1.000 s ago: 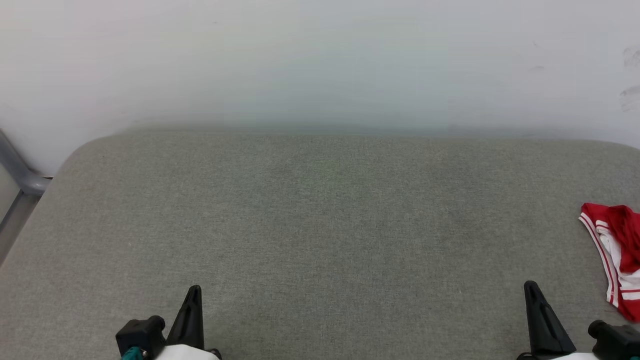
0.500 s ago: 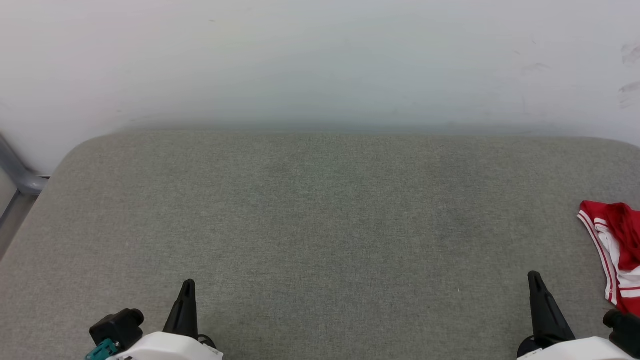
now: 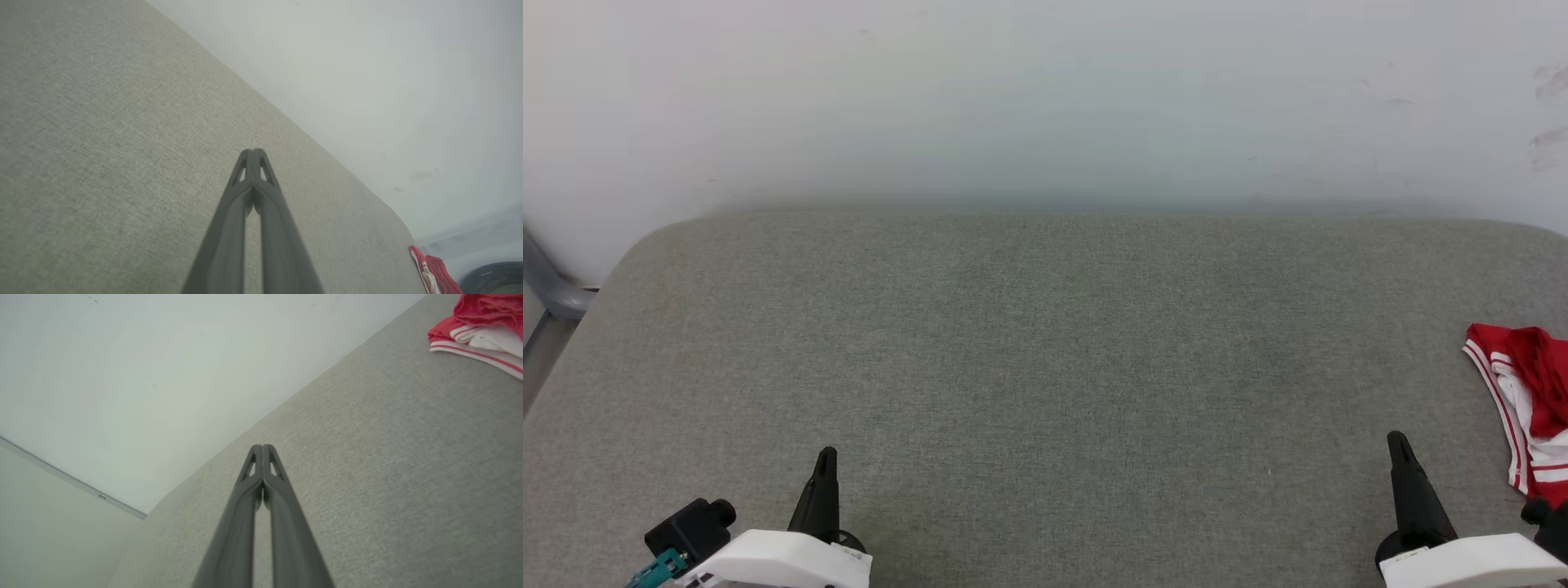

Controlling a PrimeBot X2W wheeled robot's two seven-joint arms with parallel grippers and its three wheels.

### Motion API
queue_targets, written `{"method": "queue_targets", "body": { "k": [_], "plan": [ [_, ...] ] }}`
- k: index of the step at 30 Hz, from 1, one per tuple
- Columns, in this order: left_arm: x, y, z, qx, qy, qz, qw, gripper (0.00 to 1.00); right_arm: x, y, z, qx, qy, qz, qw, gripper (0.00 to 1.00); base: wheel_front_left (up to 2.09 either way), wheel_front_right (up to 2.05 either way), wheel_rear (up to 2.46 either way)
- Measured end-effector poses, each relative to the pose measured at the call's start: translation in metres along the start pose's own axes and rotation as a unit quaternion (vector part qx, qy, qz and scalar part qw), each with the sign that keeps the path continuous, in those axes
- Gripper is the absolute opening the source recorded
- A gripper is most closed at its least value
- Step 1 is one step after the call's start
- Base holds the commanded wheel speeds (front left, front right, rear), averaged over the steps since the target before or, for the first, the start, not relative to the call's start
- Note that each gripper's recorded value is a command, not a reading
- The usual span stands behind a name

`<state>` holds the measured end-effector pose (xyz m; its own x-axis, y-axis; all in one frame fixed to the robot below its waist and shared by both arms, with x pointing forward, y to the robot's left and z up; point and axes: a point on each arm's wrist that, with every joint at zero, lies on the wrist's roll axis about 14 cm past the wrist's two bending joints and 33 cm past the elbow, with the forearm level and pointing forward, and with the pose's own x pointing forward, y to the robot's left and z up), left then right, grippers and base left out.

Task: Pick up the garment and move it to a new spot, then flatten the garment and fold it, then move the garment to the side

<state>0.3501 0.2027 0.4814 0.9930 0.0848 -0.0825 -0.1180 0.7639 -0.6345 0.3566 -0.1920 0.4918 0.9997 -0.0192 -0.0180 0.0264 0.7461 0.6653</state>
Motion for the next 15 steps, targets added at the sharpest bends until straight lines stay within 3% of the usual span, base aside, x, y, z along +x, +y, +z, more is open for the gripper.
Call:
{"method": "queue_targets", "body": {
  "k": [15],
  "plan": [
    [0.0071,-0.0003,0.0012,-0.101,0.01,0.001,0.995,0.0,0.0075,-0.0009,0.0024,0.096,0.003,-0.006,0.995,0.0,0.0,0.0,0.0]
  ]
}}
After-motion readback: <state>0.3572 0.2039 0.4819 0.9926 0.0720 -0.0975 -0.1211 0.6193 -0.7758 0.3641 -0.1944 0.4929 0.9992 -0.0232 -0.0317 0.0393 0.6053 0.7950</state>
